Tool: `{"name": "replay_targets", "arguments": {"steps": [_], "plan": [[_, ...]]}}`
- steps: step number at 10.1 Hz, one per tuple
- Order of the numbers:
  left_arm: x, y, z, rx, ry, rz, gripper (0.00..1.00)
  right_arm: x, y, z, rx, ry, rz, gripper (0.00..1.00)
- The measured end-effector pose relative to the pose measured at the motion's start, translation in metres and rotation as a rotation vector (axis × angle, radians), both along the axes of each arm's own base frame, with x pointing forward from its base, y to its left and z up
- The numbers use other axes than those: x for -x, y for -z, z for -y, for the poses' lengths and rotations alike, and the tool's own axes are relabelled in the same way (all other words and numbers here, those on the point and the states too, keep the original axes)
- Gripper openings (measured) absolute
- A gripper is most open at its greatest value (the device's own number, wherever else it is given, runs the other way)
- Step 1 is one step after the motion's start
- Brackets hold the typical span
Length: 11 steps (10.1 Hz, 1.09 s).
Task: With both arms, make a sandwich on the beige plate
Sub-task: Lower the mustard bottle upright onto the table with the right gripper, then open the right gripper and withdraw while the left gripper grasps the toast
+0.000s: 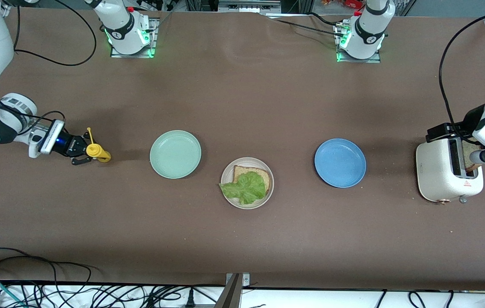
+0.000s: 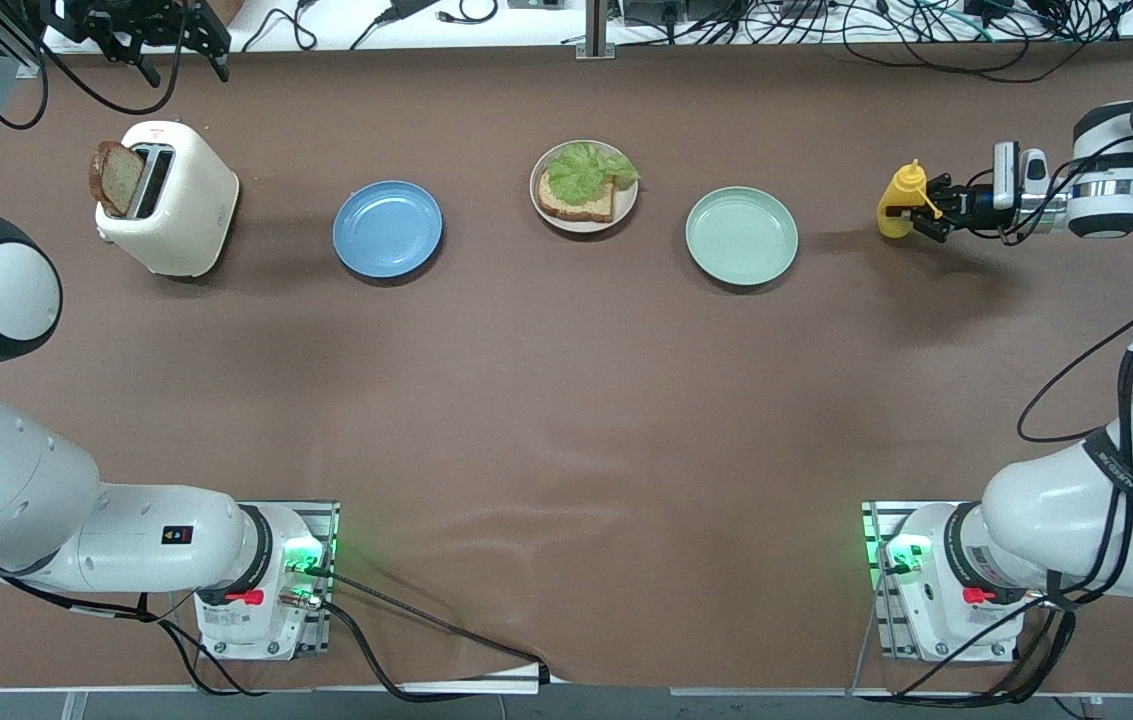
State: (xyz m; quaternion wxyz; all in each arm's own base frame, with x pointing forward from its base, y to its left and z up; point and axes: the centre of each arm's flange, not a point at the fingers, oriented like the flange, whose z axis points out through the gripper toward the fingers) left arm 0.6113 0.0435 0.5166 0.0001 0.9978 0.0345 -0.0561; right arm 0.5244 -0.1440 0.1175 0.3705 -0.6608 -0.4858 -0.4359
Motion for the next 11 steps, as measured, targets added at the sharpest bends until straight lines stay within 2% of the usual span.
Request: {"name": "replay_targets", "arguments": {"steps": [2,4,5,8,11], "plan": [[0.001,0.015,-0.049,0.005,0.069,0.038,1.00,0.012,0.016,0.002,-0.071,0.008,-0.027,0.10],[0.008,0.039,-0.097,0.005,0.116,0.070,1.00,0.021,0.030,0.004,-0.129,0.024,-0.033,0.08],[0.012,0.056,-0.109,0.005,0.142,0.080,1.00,0.021,0.030,0.005,-0.132,0.025,-0.031,0.14],[0.027,0.092,-0.143,0.003,0.210,0.096,1.00,0.016,0.026,0.007,-0.125,0.023,-0.017,0.57],[0.033,0.105,-0.161,-0.002,0.227,0.110,1.00,0.020,0.020,0.044,-0.066,0.007,-0.013,0.96]]}}
